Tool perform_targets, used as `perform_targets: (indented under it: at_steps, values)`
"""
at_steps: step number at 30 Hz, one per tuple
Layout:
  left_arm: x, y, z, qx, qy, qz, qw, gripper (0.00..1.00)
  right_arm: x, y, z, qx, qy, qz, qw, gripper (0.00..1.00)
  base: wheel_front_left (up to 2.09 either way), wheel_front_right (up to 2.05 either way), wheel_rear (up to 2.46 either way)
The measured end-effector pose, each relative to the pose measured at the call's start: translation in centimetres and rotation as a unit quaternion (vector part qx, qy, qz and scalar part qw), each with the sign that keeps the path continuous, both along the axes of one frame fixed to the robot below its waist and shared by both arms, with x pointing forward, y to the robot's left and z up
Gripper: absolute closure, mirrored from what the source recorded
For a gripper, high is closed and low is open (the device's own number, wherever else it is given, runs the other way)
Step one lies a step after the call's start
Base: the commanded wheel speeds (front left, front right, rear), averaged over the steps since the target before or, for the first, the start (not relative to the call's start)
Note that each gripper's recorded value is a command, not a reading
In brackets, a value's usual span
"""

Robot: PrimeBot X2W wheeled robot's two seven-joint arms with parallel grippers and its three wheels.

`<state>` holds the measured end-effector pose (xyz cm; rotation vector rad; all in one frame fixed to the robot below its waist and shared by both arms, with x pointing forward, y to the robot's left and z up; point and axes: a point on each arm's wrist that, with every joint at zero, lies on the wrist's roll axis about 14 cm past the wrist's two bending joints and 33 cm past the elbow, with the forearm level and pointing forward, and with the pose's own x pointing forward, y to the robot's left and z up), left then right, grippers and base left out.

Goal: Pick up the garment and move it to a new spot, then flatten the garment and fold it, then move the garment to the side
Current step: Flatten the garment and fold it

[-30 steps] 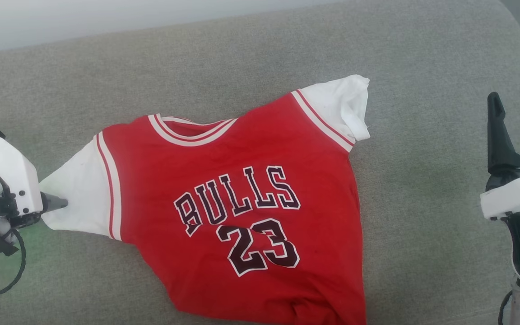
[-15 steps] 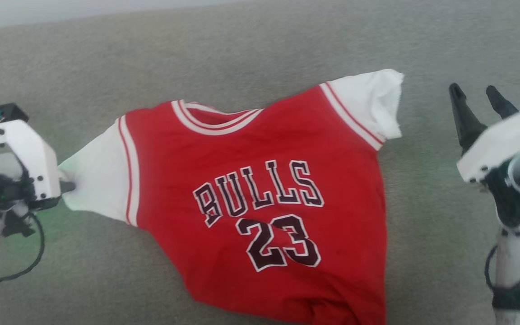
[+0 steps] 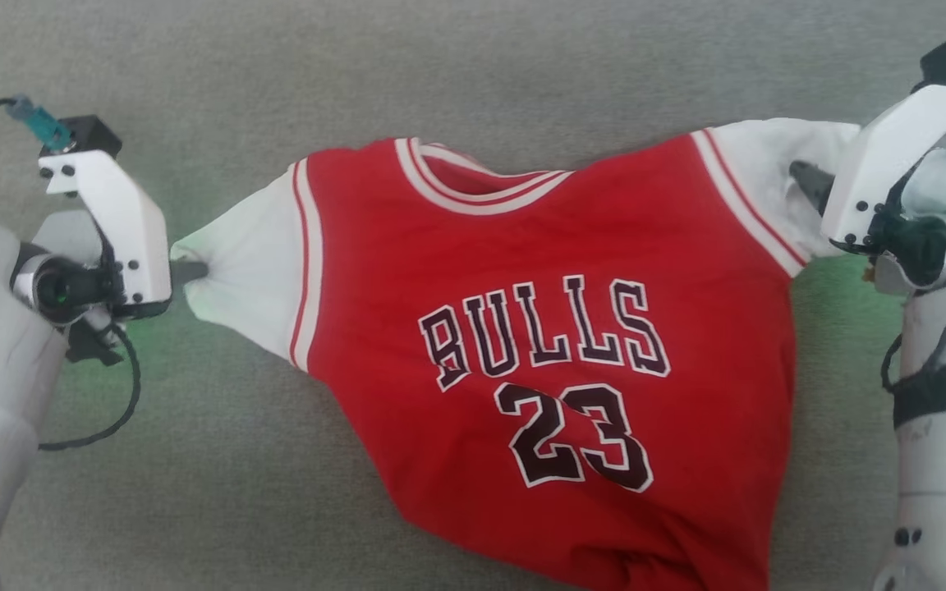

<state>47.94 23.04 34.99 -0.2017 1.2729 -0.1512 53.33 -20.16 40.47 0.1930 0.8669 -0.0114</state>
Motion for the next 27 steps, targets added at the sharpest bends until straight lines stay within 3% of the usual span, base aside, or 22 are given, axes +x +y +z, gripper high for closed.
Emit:
perform_targets:
  at_steps: [8, 9, 10, 14, 20, 27]
  values:
    - [0.5, 0.2, -0.5, -0.006, -0.006, 0.008, 1.0, 1.0, -0.3, 0.7, -4.0, 0.007, 0.133, 0.005, 0.991, 0.0, 0.0, 0.0, 0.0]
    - [0.5, 0.2, -0.6, -0.006, -0.008, 0.009, 1.0, 1.0, -0.3, 0.8, -4.2, 0.009, 0.145, 0.004, 0.989, 0.36, 0.0, 0.0, 0.0]
    - [0.5, 0.2, -0.6, -0.007, -0.008, 0.009, 1.0, 1.0, -0.3, 0.9, -4.4, 0.01, 0.156, 0.005, 0.988, 1.0, 0.0, 0.0, 0.0]
    - [0.6, 0.2, -0.3, -0.009, -0.015, 0.009, 1.0, 1.0, -0.4, 0.4, -4.4, 0.018, 0.168, -0.006, 0.986, 1.0, 0.0, 0.0, 0.0]
    - [1.3, 0.4, 1.5, -0.006, -0.042, 0.011, 0.999, 1.0, -0.1, 1.2, -2.8, 0.03, 0.136, 0.001, 0.99, 1.0, 0.0, 0.0, 0.0]
    - [4.6, 0.0, 7.6, 0.002, -0.131, -0.006, 0.991, 1.0, 0.8, 1.9, 2.9, 0.039, 0.049, 0.016, 0.998, 1.0, 0.0, 0.0, 0.0]
